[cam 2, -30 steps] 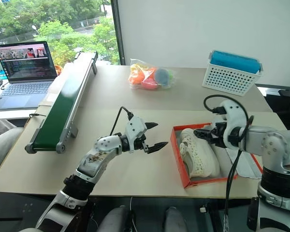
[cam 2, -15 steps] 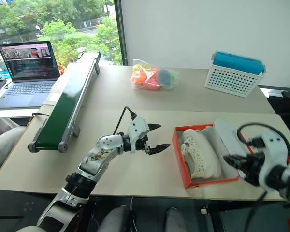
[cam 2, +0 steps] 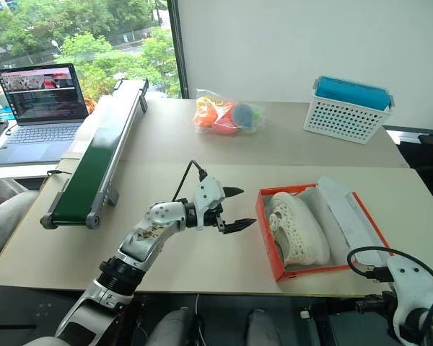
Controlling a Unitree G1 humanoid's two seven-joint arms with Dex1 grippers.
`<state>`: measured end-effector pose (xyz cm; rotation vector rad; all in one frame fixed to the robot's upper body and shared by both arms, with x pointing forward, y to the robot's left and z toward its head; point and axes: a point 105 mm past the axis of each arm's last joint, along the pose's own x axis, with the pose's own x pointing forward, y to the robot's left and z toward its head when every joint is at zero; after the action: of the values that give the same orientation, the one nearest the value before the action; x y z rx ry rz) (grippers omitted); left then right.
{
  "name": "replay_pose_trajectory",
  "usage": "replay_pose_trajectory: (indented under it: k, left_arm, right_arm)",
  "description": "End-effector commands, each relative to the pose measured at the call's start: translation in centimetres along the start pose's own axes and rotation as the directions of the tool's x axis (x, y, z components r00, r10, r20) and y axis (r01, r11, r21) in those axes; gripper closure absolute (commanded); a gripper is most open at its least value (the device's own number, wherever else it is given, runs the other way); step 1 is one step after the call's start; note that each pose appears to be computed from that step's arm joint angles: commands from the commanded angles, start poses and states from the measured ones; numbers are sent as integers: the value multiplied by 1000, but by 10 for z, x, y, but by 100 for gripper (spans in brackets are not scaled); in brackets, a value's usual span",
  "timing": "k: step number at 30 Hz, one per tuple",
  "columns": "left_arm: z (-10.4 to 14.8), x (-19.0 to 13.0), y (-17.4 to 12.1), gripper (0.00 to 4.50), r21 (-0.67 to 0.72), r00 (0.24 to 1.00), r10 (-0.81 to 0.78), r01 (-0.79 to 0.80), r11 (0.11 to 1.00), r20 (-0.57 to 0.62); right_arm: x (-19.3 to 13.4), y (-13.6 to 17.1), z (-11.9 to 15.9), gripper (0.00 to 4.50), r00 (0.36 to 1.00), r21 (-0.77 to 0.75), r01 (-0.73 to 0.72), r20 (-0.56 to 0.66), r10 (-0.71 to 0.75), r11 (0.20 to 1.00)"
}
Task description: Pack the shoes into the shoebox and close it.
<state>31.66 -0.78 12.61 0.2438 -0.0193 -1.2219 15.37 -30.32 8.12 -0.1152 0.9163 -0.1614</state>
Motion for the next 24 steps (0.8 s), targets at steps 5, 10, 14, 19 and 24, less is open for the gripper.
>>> replay_pose_trajectory:
  k: [5,10,14,19,24]
  left_arm:
    - [15,-4,3,0,33,999,11,-12,999,36]
    - [15,-4,2,0,29,999,15,-16,999,38]
    - [16,-3,2,0,28,999,19,-20,999,41]
    - [17,-3,2,0,37,999,15,-17,999,43]
    - [19,-4,5,0,44,999,23,-25,999,43]
  right_arm:
    - [16,-9,13,446,986,179,136,75,-152,974]
    - [27,3,32,446,981,364,42,163,-108,931]
    - [30,11,61,446,955,483,-85,288,-66,872]
    - [26,25,105,446,864,530,-309,503,0,790]
    - [24,44,119,446,799,519,-477,592,104,709]
